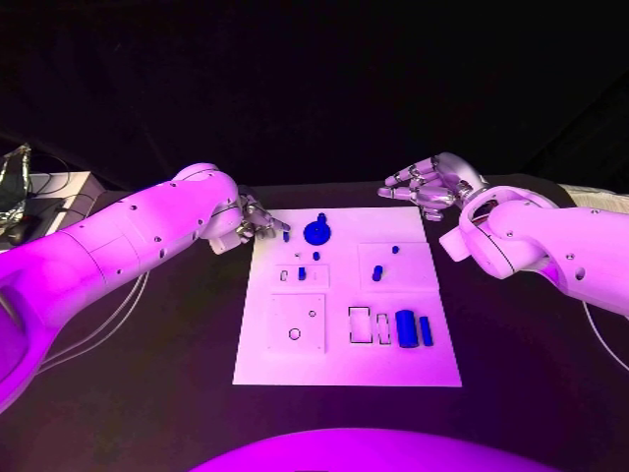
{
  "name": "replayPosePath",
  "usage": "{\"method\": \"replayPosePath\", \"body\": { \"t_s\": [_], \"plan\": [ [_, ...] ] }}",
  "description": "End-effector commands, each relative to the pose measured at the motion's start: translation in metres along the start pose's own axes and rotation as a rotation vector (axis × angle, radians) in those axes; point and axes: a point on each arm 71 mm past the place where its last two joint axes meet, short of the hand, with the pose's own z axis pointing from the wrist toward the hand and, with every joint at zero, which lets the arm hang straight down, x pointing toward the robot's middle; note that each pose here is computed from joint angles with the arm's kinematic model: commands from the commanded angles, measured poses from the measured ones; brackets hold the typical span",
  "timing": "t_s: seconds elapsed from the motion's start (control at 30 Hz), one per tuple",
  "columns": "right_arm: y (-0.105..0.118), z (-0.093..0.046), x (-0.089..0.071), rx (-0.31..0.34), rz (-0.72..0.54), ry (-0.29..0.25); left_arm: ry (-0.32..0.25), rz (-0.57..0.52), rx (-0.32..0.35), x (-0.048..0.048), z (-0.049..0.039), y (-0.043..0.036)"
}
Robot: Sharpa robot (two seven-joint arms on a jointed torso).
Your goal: Assemble the parts on the task board
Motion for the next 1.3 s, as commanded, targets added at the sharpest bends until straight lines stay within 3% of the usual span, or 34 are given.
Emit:
{"method": "replayPosePath", "body": {
  "t_s": [0.03, 0.87, 1.3],
  "plan": [
    [0.0021, 0.0003, 0.0006, -0.015, -0.009, 0.004, 0.008, 0.014, 0.028, 0.0016, -0.0006, -0.0058],
    [0.0030, 0.0021, 0.0022, -0.016, -0.009, 0.007, 0.035, 0.005, 0.064, 0.0075, -0.0030, -0.0144],
    [0.0031, 0.0024, 0.0027, -0.015, -0.010, 0.009, 0.043, 0.010, 0.061, 0.0087, -0.0027, -0.0144]
  ]
}}
